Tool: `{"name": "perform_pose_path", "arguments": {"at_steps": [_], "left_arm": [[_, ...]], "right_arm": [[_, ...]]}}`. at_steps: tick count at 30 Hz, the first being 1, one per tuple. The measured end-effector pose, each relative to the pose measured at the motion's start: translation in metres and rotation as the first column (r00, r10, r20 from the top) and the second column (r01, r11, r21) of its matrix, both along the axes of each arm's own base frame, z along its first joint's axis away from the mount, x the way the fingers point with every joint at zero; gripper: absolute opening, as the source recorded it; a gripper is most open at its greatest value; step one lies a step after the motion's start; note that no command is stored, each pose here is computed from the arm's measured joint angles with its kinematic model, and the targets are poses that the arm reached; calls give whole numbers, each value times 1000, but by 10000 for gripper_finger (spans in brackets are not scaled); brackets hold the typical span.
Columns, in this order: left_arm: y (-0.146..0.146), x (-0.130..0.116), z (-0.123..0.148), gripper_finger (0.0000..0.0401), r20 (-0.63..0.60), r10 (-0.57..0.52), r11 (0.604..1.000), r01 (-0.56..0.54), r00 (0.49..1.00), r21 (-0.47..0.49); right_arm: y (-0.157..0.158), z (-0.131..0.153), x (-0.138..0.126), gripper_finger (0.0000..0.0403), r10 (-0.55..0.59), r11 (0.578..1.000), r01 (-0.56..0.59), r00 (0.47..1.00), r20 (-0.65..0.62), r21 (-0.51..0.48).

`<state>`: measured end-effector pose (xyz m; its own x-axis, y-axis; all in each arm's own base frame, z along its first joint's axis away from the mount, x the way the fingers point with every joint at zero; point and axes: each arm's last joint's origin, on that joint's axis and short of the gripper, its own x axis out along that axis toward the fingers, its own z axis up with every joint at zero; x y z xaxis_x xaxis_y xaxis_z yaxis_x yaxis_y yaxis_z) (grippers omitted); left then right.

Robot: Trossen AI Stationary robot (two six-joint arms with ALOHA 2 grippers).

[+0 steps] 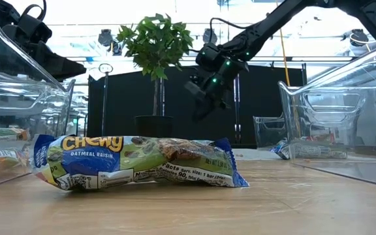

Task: Pick and place Granola Bars by type
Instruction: Put the top blue granola bar into the bottom right transparent bin

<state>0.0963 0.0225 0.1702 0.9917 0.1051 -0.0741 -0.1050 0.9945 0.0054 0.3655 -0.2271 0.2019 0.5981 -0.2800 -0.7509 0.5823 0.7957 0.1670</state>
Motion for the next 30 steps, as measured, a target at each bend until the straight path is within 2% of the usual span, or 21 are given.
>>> {"name": "perform_pose_path", "arguments": {"at_steps": [6,12,24,30], "left_arm": [[0,0,0,74,0,0,1000,0,1000,0],[0,0,0,74,0,0,1000,0,1000,0],[0,0,0,74,0,0,1000,0,1000,0],[0,0,0,74,0,0,1000,0,1000,0]], "right_arm": [[6,-4,0,0,-69,997,67,996,-60,-40],[5,-9,-7,0,-142,990,139,981,-133,-30],[-8,-19,-22,0,-250,968,252,957,-150,-1],[-10,-17,-20,0,-261,965,263,958,-114,-3]]}}
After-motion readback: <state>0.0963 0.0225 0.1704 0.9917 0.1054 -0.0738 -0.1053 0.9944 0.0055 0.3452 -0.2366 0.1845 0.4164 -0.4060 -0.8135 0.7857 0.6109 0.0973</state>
